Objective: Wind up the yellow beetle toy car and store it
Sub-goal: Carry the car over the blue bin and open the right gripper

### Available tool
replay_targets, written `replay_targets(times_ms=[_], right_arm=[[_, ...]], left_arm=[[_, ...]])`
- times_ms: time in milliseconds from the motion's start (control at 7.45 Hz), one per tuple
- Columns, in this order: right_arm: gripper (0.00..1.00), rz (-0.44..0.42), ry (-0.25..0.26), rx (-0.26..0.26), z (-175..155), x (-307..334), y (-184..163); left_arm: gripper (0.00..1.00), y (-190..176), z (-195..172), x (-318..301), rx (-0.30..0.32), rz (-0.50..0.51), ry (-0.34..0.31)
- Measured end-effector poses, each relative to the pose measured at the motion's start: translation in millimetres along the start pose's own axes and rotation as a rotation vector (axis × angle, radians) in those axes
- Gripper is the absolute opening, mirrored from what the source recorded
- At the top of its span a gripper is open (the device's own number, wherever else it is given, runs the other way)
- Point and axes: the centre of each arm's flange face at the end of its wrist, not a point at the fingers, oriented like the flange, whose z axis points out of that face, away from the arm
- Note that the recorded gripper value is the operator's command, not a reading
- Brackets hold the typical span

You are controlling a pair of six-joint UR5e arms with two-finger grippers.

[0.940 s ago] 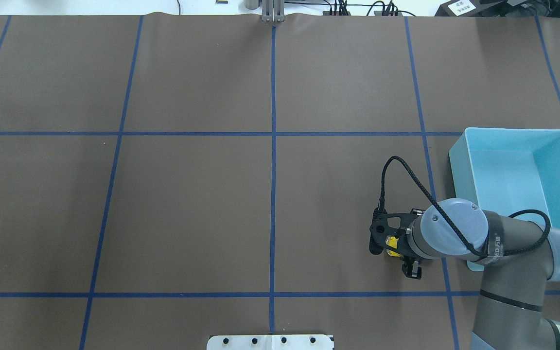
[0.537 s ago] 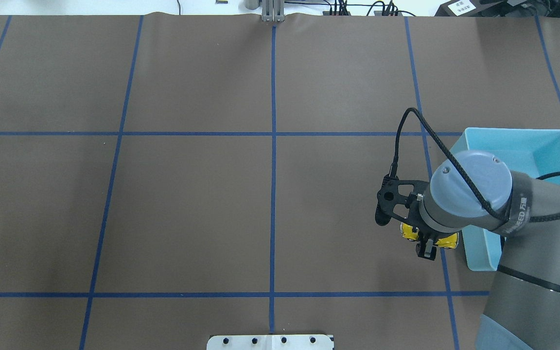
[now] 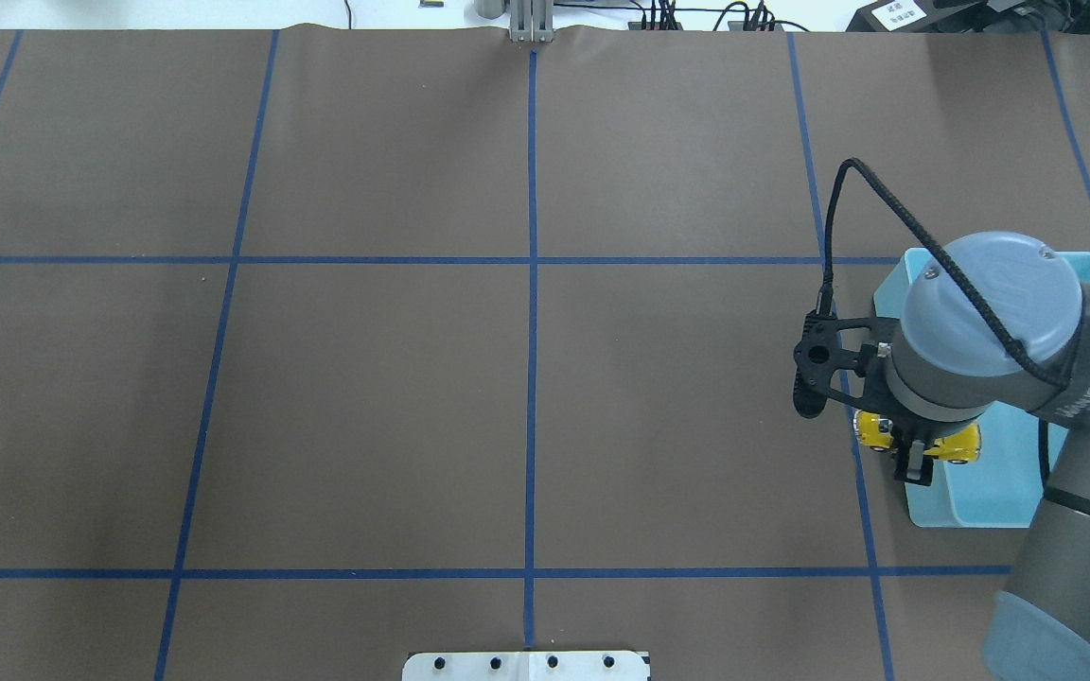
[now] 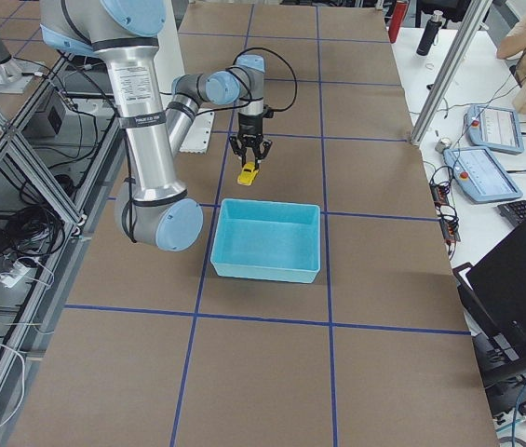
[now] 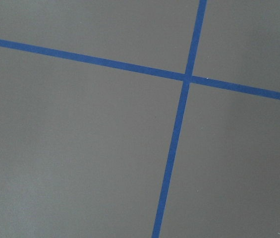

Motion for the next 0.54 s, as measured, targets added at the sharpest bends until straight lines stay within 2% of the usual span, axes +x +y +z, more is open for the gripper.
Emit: replay_targets(times_ms=[134, 269, 537], right_arm=[[0.00, 0.002, 0.005, -0.006, 19, 10, 24], [0.00, -0.007, 0.006, 0.009, 46, 23, 46], [0.00, -0.003, -0.032, 0.101, 109, 60, 77]], left_arm=[[1.00, 0, 0, 0, 0.001, 0.001, 0.000], [1.00, 0, -1, 1, 0.001, 0.001, 0.000], [1.00, 0, 0, 0, 0.000, -0.001, -0.001]])
